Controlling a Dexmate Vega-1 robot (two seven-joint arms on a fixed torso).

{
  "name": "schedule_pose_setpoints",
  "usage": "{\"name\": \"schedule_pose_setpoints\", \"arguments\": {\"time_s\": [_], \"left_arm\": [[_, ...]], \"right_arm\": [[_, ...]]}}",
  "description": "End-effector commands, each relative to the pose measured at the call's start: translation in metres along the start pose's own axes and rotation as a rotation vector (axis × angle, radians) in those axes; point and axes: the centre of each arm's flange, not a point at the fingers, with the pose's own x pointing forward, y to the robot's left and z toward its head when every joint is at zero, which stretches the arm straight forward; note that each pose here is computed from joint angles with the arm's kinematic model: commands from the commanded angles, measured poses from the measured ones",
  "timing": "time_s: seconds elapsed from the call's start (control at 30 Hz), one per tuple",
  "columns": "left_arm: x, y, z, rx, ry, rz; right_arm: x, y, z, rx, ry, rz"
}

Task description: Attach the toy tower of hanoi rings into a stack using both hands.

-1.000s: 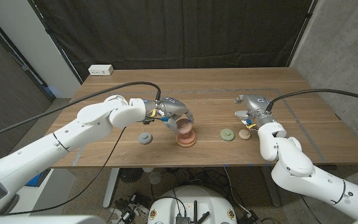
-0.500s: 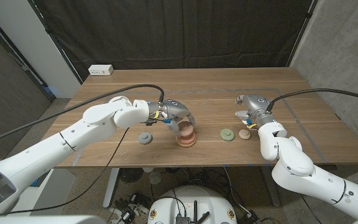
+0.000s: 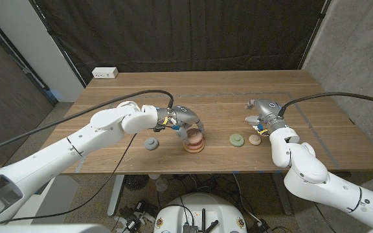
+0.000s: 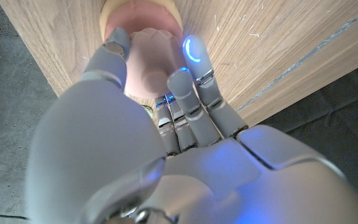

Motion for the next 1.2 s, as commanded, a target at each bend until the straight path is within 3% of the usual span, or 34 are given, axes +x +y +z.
{"name": "schedule_pose_setpoints", "arguments": {"time_s": [0.03,0.7,1.2], "left_arm": [[0.0088,-0.0061,0.0013,-0.006,-0.019,-0.018],[0.0129,-0.0159,-0.0042,-0.034,-0.001,-0.025],[0.0071,-0.0079,-0.0063,0.017,0.01,-0.013]], "right_arm": [[0.0017,0.0013,0.0005,0.003,-0.003,0.004],[0.0054,0.0018,-0.0008,0.002,-0.001,0.009],[0.0057,-0.0017,0.001,0.004,-0.004,-0.004]]}}
